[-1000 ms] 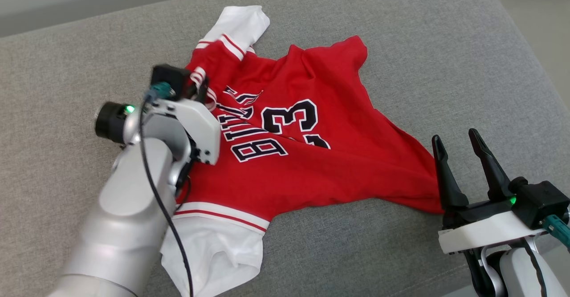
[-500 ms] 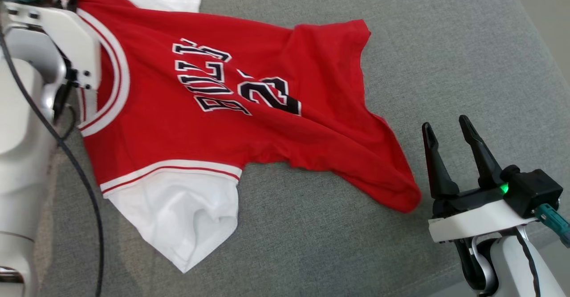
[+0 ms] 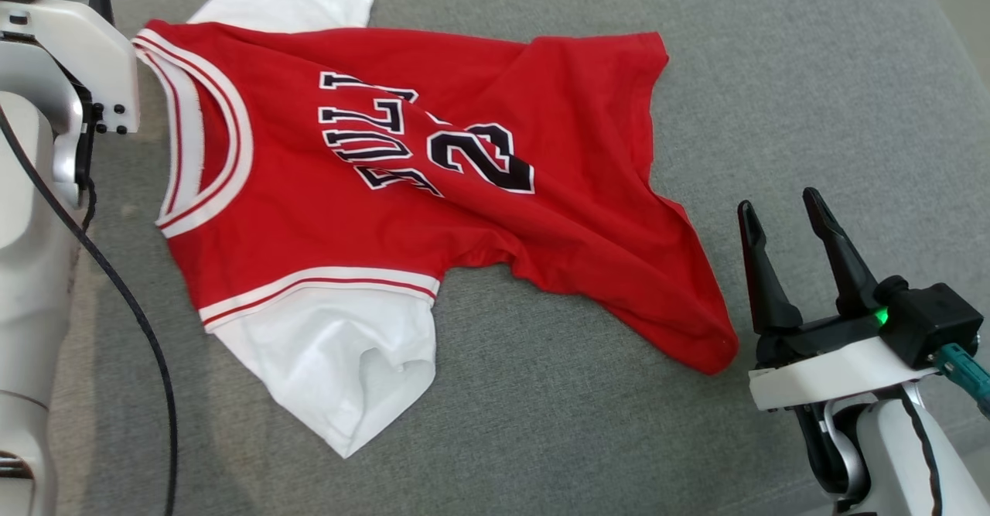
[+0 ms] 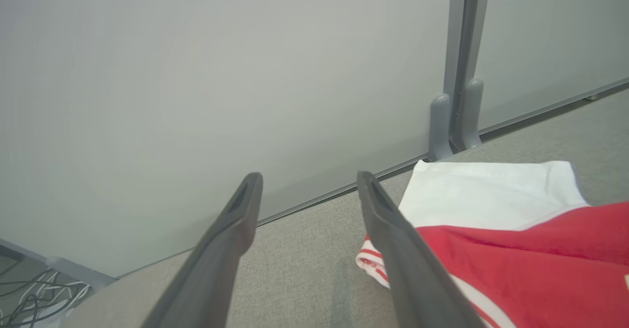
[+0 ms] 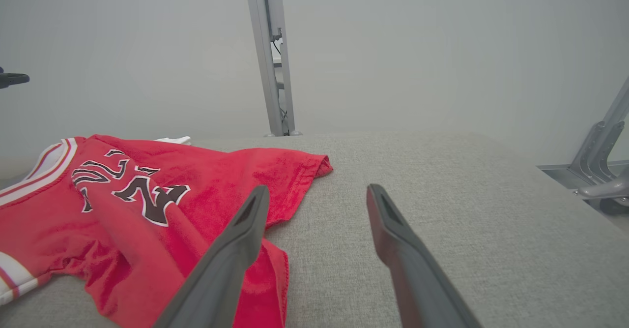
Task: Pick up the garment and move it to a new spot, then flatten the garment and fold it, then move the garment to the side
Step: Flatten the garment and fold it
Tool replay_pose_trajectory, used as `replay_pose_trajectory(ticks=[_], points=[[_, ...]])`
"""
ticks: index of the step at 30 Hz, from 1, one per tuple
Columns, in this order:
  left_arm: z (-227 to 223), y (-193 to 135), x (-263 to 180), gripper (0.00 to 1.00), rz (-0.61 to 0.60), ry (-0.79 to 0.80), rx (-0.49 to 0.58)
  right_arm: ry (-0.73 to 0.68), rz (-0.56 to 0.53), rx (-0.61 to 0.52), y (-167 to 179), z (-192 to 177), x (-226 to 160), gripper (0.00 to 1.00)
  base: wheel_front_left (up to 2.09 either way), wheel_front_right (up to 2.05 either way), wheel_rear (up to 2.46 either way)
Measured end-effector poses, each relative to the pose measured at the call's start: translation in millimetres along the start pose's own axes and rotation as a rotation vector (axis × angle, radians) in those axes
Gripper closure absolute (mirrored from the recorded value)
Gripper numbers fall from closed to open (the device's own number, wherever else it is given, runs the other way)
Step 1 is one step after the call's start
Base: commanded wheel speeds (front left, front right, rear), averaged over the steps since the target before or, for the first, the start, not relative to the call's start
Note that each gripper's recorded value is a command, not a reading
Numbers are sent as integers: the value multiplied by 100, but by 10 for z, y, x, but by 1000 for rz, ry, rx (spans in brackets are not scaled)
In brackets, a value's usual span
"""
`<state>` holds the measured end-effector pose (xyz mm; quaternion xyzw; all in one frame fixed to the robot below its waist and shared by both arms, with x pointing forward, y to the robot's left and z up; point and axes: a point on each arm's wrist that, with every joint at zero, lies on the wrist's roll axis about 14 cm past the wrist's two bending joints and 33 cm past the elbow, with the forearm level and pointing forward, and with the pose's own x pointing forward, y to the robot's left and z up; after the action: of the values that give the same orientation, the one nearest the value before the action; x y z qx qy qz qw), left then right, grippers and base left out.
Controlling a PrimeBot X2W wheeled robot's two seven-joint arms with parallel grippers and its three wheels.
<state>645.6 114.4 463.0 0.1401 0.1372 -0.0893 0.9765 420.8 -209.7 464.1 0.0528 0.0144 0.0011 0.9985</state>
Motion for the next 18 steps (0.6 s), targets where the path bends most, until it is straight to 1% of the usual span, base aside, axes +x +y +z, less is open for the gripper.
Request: replay_pose_trajectory(ticks=[4, 8, 14, 18], points=[[199, 46, -193, 0, 20, -114, -56, -29, 18, -11, 19, 112, 0, 0, 0, 0, 0], [289, 107, -479, 0, 43, -212, -146, -55, 40, -19, 68, 213, -38, 0, 0, 0, 0], [169, 169, -992, 0, 87, -278, -247, -98, 89, -27, 198, 371, -107, 0, 0, 0, 0], [0, 97, -1351, 0, 108, -284, -325, -118, 131, -24, 314, 441, -137, 0, 0, 0, 0]])
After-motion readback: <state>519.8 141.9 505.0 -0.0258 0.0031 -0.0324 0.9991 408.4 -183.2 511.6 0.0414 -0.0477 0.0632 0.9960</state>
